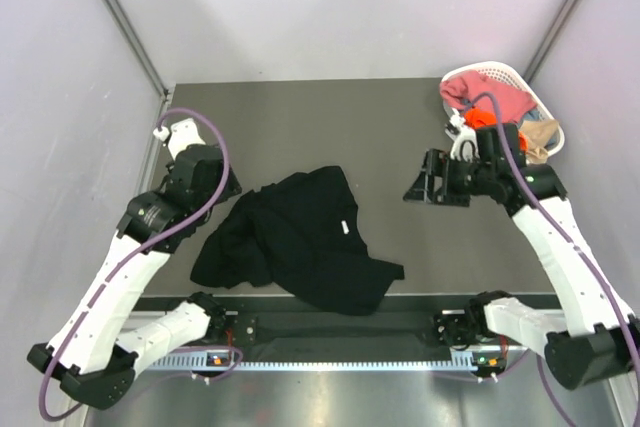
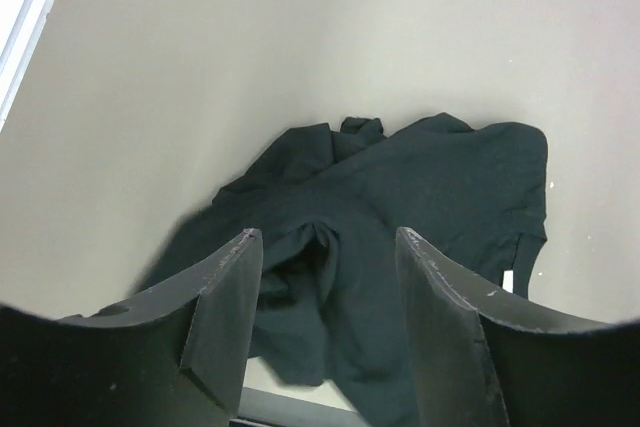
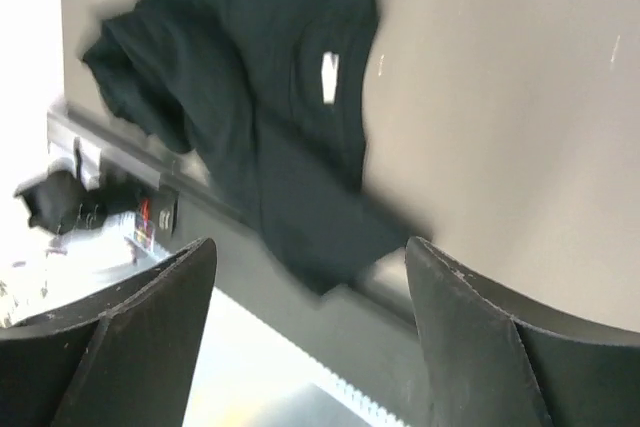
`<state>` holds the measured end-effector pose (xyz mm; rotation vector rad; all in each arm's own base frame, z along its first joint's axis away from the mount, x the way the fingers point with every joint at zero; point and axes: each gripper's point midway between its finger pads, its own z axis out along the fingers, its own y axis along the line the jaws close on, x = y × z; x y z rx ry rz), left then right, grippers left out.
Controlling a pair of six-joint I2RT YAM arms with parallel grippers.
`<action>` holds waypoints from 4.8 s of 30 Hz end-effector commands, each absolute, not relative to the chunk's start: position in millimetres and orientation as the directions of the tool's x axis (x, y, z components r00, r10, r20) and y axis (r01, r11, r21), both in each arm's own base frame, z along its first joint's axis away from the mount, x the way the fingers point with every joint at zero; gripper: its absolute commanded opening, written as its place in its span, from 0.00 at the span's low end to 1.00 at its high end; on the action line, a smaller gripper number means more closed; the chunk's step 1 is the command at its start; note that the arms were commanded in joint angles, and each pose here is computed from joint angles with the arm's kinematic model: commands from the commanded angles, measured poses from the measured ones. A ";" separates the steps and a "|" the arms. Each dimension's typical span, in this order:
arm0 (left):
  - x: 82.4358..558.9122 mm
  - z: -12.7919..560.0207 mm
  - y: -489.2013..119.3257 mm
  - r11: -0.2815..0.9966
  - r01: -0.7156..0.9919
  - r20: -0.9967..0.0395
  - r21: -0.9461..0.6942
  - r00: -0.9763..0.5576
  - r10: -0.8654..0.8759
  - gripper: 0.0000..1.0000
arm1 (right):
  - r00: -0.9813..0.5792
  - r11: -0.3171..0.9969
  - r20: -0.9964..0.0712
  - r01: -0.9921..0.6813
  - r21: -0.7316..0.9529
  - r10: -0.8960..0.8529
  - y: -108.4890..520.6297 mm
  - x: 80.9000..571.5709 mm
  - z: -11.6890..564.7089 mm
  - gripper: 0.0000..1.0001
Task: Fold and stack the t-shirts
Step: Flatten the tshirt out
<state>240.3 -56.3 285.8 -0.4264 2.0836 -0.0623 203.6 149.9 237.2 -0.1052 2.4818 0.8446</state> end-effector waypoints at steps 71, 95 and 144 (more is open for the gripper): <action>359.3 122.3 -135.4 0.997 -0.040 -0.493 0.068 -0.870 -0.001 0.54 | -0.817 0.996 -0.575 -0.009 0.083 0.041 98.6 469.8 105.3 0.56; 379.9 75.4 -151.0 0.997 0.015 -0.417 0.073 -0.908 0.044 0.42 | -0.864 0.994 -0.499 0.021 0.108 0.072 92.8 494.4 46.6 0.22; 383.6 73.9 -139.4 0.997 0.057 -0.390 0.051 -0.918 0.072 0.00 | -0.903 0.931 -0.429 -0.150 0.333 0.008 140.7 312.0 114.6 0.65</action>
